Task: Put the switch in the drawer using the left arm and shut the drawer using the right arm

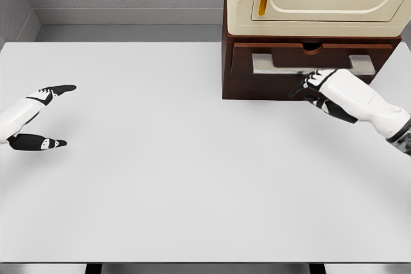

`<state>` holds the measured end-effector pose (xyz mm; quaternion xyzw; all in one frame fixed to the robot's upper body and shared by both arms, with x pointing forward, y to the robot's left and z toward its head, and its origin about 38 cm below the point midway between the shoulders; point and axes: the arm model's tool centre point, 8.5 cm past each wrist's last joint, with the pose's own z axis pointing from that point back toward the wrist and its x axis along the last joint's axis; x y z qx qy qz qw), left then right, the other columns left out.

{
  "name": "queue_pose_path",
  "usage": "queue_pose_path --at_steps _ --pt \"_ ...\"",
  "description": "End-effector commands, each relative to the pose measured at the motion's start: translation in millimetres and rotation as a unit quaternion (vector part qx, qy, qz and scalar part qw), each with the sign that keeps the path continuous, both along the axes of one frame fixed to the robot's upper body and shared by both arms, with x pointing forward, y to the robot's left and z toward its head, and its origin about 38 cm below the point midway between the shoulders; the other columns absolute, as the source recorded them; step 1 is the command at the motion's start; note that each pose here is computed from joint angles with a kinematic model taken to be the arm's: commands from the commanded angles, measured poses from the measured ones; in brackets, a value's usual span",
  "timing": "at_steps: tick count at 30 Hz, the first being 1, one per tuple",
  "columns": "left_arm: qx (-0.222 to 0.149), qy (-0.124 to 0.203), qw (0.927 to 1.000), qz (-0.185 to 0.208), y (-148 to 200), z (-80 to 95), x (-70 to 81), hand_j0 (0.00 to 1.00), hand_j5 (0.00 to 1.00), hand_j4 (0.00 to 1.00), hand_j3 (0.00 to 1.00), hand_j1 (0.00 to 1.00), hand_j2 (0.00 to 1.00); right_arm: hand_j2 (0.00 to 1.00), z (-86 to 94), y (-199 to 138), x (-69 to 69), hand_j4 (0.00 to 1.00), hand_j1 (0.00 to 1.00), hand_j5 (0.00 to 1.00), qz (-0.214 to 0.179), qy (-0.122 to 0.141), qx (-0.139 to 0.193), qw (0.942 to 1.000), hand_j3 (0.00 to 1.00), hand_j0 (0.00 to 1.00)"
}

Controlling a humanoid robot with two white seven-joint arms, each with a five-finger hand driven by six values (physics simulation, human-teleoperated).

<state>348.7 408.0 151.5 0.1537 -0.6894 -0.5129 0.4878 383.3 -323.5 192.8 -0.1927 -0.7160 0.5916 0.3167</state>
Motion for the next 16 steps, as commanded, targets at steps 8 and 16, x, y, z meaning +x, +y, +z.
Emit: queue_pose_path --at_steps 8,16 --pt "-0.003 -0.002 1.0 -0.001 -1.0 1.9 0.1 1.0 1.0 1.0 1.0 1.0 1.0 0.55 -6.4 2.2 8.9 0.55 0.55 0.55 -0.006 0.012 0.008 0.9999 0.55 0.55" --pt "-0.004 -0.002 1.0 -0.001 -0.9 2.0 0.1 1.0 1.0 1.0 1.0 1.0 1.0 0.55 6.2 -52.3 -23.8 0.55 0.55 0.55 -0.018 0.052 -0.051 0.9972 0.55 0.55"
